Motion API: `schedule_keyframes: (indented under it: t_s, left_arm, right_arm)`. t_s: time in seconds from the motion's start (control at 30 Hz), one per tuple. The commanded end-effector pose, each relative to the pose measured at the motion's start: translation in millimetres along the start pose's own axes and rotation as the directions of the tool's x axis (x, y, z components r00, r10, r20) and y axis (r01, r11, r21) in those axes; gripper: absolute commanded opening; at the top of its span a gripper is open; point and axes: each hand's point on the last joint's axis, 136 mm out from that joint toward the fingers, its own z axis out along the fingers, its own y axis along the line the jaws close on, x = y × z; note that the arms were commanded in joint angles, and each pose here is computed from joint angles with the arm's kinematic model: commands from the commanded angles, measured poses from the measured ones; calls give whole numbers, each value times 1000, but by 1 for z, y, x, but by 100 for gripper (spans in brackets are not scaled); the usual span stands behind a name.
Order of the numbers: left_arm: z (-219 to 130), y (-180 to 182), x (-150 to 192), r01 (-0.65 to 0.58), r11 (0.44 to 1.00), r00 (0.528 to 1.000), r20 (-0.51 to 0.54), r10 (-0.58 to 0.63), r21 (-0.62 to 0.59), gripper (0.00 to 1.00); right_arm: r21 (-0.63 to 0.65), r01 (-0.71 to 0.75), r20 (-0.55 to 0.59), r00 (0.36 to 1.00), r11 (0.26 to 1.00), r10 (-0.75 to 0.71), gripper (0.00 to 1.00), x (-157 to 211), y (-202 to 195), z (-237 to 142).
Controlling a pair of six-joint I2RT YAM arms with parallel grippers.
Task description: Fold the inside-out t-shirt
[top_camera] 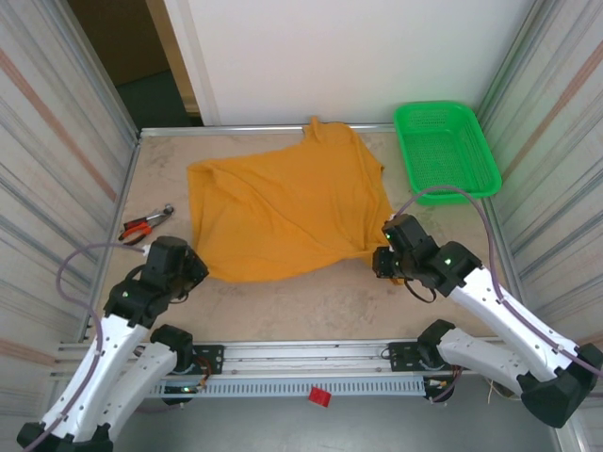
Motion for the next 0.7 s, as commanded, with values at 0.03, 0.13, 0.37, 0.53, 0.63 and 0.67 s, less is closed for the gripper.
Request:
schedule_keyframes:
  t_s: [0.03,0.13,0.37,0.53,0.63,0.67]
  left_arm:
    - [-8,29,2,-7,995,1000,12,9,-99,0]
    - [-9,36,5,5,994,1000,15,-3,-110,0]
    - [-12,44,5,22,991,999,28,-19,-131,0]
    - [-13,41,1,28,992,999,43,-23,-122,0]
    - [-12,41,2,27,992,999,36,-23,-122,0]
    - [-11,40,2,27,993,999,34,-23,-118,0]
  right_arm:
    - [17,-6,-32,999,1000,7,48,14,-4,3]
    - [47,-52,-1,999,998,52,49,15,-15,1]
    - [238,-177,-43,980,955,193,53,40,-54,13]
    - [340,-280,-24,952,898,306,59,55,-78,24]
    - [380,-359,-2,921,852,390,59,60,-98,29]
    - [376,-393,3,906,839,423,59,60,-103,32]
